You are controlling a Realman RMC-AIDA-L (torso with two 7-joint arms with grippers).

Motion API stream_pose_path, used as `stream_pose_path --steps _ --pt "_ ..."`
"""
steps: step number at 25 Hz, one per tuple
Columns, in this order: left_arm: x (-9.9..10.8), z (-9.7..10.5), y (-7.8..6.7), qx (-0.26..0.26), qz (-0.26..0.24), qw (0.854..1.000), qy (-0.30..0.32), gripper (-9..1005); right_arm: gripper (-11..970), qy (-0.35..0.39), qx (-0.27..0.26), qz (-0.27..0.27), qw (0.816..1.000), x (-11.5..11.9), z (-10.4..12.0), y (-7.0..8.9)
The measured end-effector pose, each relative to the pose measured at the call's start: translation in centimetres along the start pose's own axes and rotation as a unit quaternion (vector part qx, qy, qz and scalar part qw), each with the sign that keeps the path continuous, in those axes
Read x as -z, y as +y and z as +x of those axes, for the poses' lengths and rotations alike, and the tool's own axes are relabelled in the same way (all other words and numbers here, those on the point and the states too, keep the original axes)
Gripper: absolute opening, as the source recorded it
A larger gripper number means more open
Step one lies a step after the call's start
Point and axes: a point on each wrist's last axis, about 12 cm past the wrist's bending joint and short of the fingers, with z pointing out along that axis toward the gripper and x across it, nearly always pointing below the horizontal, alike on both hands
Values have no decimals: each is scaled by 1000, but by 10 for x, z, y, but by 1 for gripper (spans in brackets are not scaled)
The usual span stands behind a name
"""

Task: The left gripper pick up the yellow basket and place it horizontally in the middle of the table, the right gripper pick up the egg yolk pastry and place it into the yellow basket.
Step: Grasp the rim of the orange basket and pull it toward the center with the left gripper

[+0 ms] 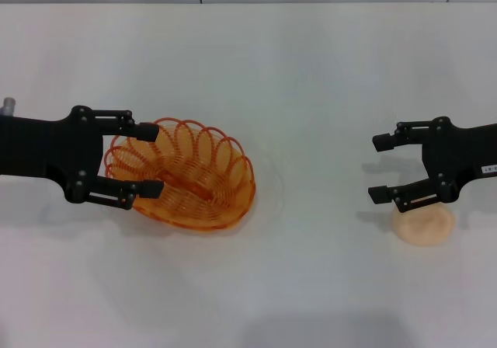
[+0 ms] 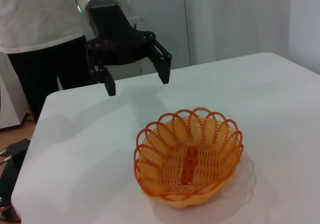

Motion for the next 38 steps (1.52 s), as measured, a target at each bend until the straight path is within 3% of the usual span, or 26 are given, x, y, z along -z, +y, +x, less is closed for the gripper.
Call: stream_pose_path --steps 19,29,34,38 --pt "0 0 1 4 -5 1000 -1 821 867 -4 4 3 1000 0 2 1" --pt "16 -28 5 155 -75 985 12 819 866 -14 10 31 999 5 8 2" --pt "33 -41 11 250 -118 961 20 818 866 -22 15 40 999 7 12 5" --pt "43 -44 21 314 -166 932 67 817 866 -25 21 39 999 6 18 12"
